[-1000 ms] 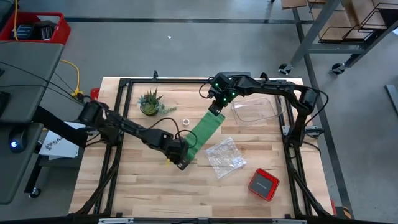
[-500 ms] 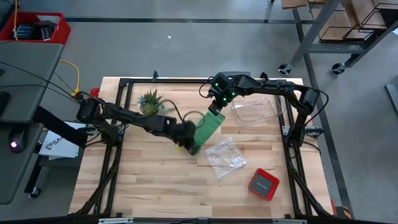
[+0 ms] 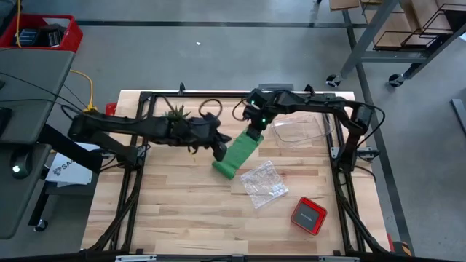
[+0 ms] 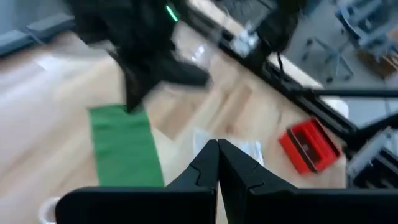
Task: Roll bandage
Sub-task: Roll the green bandage
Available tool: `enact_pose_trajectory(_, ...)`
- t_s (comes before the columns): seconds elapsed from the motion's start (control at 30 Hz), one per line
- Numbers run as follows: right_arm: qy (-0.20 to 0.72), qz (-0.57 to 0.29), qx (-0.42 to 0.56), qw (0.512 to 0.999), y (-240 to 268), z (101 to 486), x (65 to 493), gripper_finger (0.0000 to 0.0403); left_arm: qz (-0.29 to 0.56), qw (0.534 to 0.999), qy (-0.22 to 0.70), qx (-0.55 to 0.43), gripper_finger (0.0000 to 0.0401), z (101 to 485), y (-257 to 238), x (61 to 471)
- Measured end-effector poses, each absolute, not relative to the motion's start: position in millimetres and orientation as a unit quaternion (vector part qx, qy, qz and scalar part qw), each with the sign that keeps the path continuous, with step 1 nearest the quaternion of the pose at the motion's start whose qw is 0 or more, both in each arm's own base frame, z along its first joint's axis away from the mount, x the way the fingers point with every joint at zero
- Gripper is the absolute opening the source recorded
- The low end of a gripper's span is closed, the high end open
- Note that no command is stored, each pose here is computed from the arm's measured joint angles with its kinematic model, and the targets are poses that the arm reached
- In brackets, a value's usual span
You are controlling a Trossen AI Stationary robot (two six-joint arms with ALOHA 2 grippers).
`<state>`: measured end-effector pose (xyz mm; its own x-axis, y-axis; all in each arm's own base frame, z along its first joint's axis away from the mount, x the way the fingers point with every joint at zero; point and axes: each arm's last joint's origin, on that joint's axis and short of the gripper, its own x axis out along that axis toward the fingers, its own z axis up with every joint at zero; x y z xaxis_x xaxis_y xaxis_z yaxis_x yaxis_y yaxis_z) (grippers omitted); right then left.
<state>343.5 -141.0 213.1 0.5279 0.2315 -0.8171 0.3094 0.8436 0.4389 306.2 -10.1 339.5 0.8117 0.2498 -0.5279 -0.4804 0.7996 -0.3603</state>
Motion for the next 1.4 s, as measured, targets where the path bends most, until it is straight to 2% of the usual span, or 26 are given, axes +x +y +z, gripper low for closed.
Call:
enact_pose_trajectory(0.17, 0.517, -0.049, 0.28, 0.807, -133.7, 188.5, 354.4, 0.0, 0.233, 0.918, 0.212, -0.239, 0.0, 348.7, -6.5, 295.4)
enact_pose_trajectory(0.5, 0.557, -0.102, 0.274, 0.777, -131.7, 143.9, 367.4, 0.0, 0.241, 0.909, 0.219, -0.261, 0.0, 346.2, -6.6, 294.2)
enact_pose_trajectory(0.93, 0.591, -0.182, 0.198, 0.76, -132.2, 138.9, 362.8, 0.0, 0.233, 0.909, 0.225, -0.264, 0.0, 345.7, -7.3, 294.2)
enact_pose_trajectory(1.4, 0.581, -0.187, 0.213, 0.763, -132.6, 140.4, 363.9, 0.0, 0.242, 0.895, 0.28, -0.249, 0.0, 336.8, -7.5, 287.4)
